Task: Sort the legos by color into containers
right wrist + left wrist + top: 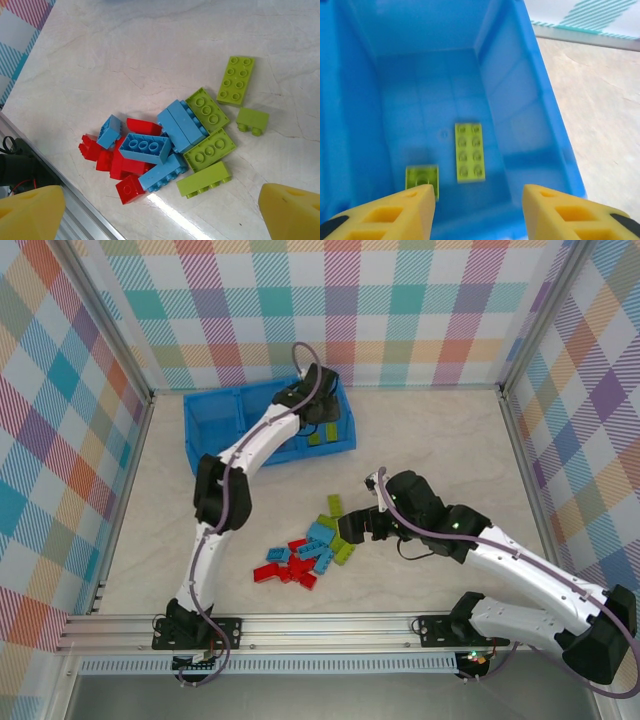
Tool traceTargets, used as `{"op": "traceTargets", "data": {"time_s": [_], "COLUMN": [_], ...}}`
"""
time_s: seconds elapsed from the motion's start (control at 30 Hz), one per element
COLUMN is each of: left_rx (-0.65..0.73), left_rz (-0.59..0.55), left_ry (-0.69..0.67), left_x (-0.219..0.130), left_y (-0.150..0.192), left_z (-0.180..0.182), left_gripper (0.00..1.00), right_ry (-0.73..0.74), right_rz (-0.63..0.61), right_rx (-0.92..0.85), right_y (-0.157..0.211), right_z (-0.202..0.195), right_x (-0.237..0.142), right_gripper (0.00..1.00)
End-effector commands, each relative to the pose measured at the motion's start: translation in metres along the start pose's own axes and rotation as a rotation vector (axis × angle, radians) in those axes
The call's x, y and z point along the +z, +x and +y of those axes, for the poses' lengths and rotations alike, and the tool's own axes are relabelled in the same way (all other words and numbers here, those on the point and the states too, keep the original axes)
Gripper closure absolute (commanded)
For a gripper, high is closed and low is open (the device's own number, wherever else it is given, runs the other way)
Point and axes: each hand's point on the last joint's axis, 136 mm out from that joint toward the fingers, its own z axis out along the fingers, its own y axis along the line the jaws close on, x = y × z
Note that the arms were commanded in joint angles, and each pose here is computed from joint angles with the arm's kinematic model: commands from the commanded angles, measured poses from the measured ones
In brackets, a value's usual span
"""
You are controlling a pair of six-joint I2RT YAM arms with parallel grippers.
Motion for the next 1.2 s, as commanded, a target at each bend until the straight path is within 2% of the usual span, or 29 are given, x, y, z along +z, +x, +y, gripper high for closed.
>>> {"op": "traceTargets", "data": {"time_s": [0.0,0.1,0.23,0.33,0.43,0.5,0.7,0.73,0.83,0.87,0.93,1.07,1.17], "left_rx": [-0.077,-0.074,0.072,0.064,-0.016,-0.075,-0.298,-0.346,-0.442,-0.457,-0.475,-0.475,-0.448], "left_rz": [-0.057,-0.018,0.044,0.127,0.209,0.277,0.471,0.505,0.574,0.595,0.6,0.575,0.575], "left_ry": [0.192,0.204,0.075,-0.084,-0.128,-0.118,-0.215,-0.208,-0.152,-0.142,-0.118,-0.026,-0.021], "left_x": [-0.099,-0.141,-0.186,-0.215,-0.236,-0.239,-0.238,-0.239,-0.237,-0.236,-0.234,-0.225,-0.216], "left_y": [-0.016,0.026,0.094,0.132,0.168,0.193,0.276,0.29,0.321,0.331,0.34,0.344,0.351], "left_z": [-0.022,-0.003,0.047,0.099,0.125,0.132,0.165,0.166,0.156,0.155,0.152,0.142,0.144], "left_gripper": [0.51,0.51,0.51,0.51,0.49,0.48,0.48,0.46,0.31,0.29,0.25,0.07,0.02], "right_ry": [-0.007,0.005,0.006,-0.008,-0.018,-0.026,-0.066,-0.073,-0.087,-0.092,-0.102,-0.106,-0.105], "right_rz": [-0.027,-0.018,-0.013,-0.006,-0.004,0.0,0.049,0.054,0.054,0.051,0.054,0.074,0.073], "right_rx": [0.006,-0.009,-0.036,-0.052,-0.063,-0.065,-0.052,-0.05,-0.048,-0.048,-0.047,-0.031,-0.027], "right_y": [-0.003,-0.004,-0.005,-0.006,-0.008,-0.009,-0.003,-0.003,-0.004,-0.005,-0.004,0.002,0.004], "right_z": [0.001,-0.001,-0.002,0.001,0.003,0.004,0.009,0.01,0.013,0.014,0.015,0.014,0.013], "right_x": [0.004,0.009,0.016,0.021,0.027,0.031,0.044,0.045,0.047,0.047,0.048,0.049,0.048], "right_gripper": [0.0,0.0,0.0,0.0,0.0,0.0,0.0,0.0,0.0,0.0,0.0,0.0,0.0]}}
